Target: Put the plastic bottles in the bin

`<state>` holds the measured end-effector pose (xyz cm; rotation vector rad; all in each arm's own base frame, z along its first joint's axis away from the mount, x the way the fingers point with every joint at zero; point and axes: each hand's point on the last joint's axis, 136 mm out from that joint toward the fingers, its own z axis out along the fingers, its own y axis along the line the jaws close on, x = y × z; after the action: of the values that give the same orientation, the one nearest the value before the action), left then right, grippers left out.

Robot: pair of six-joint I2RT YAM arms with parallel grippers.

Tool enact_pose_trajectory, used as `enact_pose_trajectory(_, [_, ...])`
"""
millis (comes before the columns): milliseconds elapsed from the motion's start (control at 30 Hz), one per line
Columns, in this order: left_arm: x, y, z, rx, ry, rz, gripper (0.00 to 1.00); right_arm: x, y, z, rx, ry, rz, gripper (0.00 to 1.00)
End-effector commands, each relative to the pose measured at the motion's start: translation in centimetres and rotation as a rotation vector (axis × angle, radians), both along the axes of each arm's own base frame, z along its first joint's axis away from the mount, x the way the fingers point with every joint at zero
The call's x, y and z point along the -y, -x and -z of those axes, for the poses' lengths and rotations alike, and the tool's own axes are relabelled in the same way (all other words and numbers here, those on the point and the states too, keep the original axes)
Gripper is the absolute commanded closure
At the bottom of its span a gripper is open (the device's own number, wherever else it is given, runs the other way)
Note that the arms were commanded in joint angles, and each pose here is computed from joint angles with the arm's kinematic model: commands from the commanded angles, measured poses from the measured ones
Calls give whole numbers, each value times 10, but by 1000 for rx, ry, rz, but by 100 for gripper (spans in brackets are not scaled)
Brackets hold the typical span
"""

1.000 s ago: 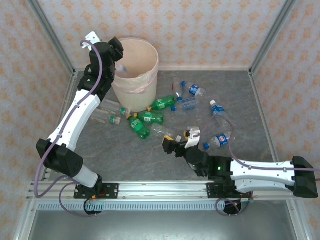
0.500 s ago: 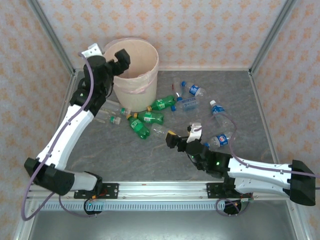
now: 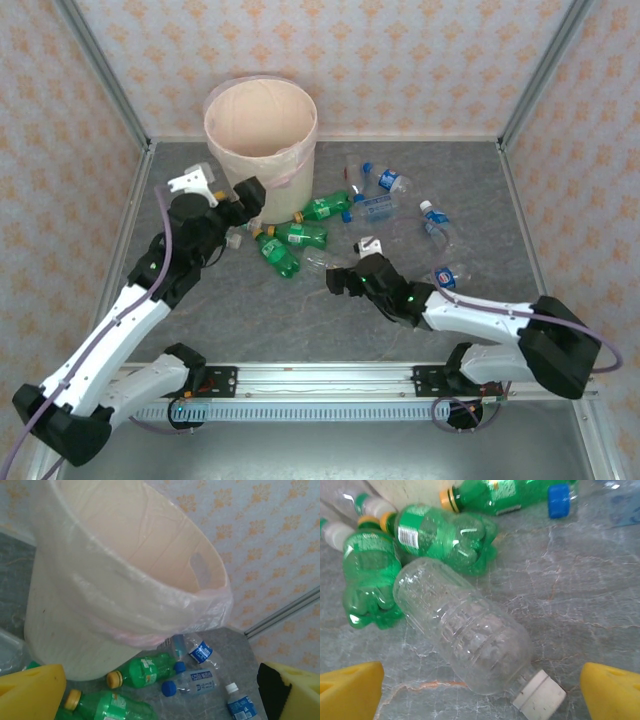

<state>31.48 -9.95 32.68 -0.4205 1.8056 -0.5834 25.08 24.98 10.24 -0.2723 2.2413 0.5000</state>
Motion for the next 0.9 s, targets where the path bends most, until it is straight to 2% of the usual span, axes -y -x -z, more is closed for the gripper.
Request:
enact_pose_trajectory(0, [-9, 16, 3, 9, 58, -26, 1, -18, -3, 2, -15, 35, -105, 0])
enact_pose_trajectory(233, [-23, 30, 22, -41, 1, -61, 1, -18, -18, 28, -45, 163, -104, 0])
enact_pose_trajectory(400, [-23, 33, 24, -40, 7, -53, 1, -20, -11, 50, -106, 219, -164, 0])
enact_pose_trajectory(567, [-22, 33, 21, -31, 6, -50, 1, -21, -2, 58, -153, 218, -191, 9])
enact_pose_trajectory(667, [-25, 32, 23, -34, -10, -64, 1, -19, 3, 58, -157, 209, -200, 11])
enact_pose_trajectory(767, [-23, 32, 21, -29, -4, -57, 1, -17, 6, 62, -170, 215, -203, 18])
enact_pose_trajectory(867, [-23, 32, 20, -28, 1, -55, 1, -15, 7, 68, -182, 228, -205, 30])
